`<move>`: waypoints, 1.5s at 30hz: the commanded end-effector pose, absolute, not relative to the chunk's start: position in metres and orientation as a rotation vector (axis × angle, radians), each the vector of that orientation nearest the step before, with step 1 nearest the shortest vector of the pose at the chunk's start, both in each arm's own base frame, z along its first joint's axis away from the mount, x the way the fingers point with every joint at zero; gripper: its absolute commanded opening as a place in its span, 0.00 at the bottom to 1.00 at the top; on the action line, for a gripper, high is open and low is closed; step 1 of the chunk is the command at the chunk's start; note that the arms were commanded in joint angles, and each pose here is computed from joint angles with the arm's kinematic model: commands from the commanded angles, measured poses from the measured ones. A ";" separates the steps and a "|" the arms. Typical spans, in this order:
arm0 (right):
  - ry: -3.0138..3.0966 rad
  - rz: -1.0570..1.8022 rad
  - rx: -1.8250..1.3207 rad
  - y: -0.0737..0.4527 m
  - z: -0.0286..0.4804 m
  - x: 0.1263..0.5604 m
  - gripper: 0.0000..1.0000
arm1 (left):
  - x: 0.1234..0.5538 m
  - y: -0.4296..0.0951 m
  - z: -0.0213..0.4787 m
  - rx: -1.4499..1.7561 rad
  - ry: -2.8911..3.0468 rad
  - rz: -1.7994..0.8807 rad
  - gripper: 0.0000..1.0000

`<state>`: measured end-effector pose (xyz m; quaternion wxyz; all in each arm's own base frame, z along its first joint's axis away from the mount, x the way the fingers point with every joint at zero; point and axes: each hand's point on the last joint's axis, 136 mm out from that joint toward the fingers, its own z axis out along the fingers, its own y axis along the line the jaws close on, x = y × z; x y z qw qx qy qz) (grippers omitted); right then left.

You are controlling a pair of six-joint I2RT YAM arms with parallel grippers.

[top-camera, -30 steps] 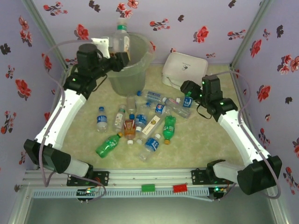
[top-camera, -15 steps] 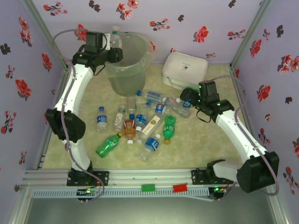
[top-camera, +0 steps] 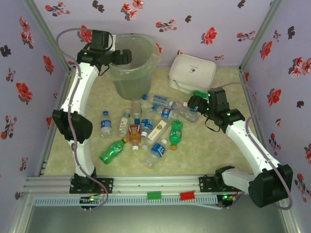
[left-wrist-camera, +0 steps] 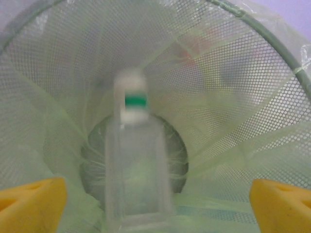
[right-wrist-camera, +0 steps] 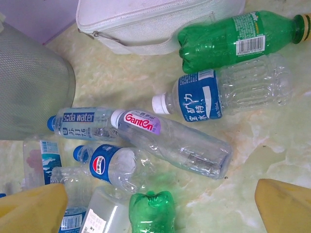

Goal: Put the plastic bottles in the bin

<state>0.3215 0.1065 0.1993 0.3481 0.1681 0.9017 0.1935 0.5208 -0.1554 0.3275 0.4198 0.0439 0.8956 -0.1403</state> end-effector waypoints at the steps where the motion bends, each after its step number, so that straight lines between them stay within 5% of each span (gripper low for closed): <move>1: 2.314 0.521 0.370 0.115 0.205 0.324 1.00 | 0.515 -0.152 0.354 0.111 2.190 -0.344 0.99; 11: 2.344 0.507 0.294 0.127 0.201 0.326 1.00 | 0.488 -0.150 0.403 0.117 2.056 -0.307 1.00; 20: 2.463 0.626 0.206 0.155 0.175 0.324 1.00 | 0.404 -0.152 0.431 0.190 1.812 -0.394 1.00; 32: 2.612 0.599 0.172 0.189 0.120 0.309 1.00 | 0.316 -0.167 0.305 -0.030 1.838 -0.790 1.00; 45: 2.765 0.637 0.302 0.203 0.057 0.290 0.78 | 0.317 -0.238 0.219 -0.016 2.005 -0.880 1.00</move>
